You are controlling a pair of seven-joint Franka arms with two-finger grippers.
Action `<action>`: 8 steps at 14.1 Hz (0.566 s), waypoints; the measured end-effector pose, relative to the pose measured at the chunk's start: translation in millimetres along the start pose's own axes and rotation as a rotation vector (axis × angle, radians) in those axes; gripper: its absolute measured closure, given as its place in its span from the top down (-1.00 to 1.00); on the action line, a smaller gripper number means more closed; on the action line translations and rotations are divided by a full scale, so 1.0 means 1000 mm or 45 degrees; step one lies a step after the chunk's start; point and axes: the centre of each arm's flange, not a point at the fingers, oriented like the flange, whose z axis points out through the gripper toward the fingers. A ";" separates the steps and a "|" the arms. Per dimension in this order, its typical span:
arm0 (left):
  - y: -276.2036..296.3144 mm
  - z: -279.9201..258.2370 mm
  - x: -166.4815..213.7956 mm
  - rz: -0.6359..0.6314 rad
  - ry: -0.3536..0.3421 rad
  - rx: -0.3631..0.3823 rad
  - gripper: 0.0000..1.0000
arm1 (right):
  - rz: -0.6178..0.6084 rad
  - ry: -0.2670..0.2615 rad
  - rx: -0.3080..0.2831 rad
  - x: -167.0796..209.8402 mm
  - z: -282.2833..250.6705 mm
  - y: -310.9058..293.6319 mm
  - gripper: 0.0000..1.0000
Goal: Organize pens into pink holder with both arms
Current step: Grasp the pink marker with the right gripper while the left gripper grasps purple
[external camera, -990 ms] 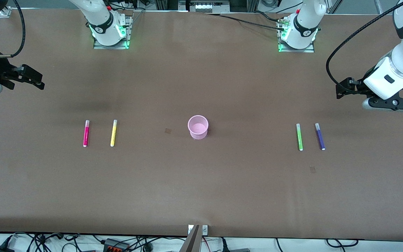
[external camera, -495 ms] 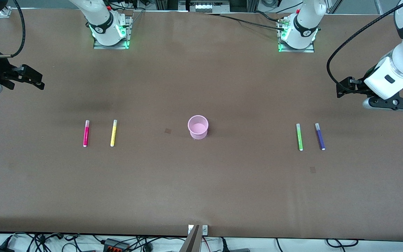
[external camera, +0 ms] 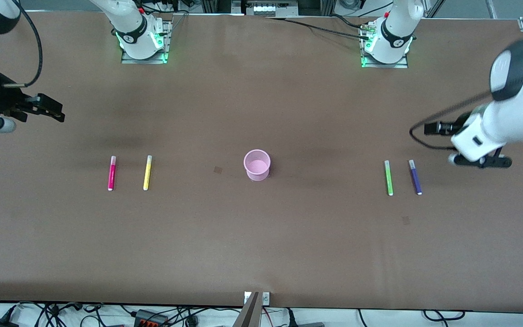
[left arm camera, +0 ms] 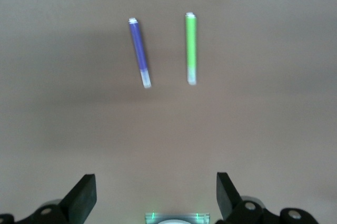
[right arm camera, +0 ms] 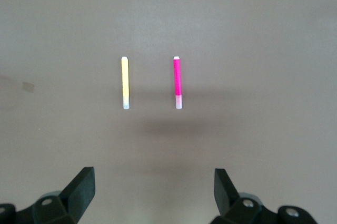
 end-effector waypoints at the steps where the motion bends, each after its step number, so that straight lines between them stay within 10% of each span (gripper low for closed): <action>1: -0.016 0.029 0.025 -0.025 0.023 -0.018 1.00 | -0.001 -0.026 -0.002 0.005 0.012 -0.001 1.00; 8: -0.050 0.170 0.113 -0.076 0.230 -0.073 1.00 | -0.032 -0.235 -0.021 0.055 0.132 -0.017 1.00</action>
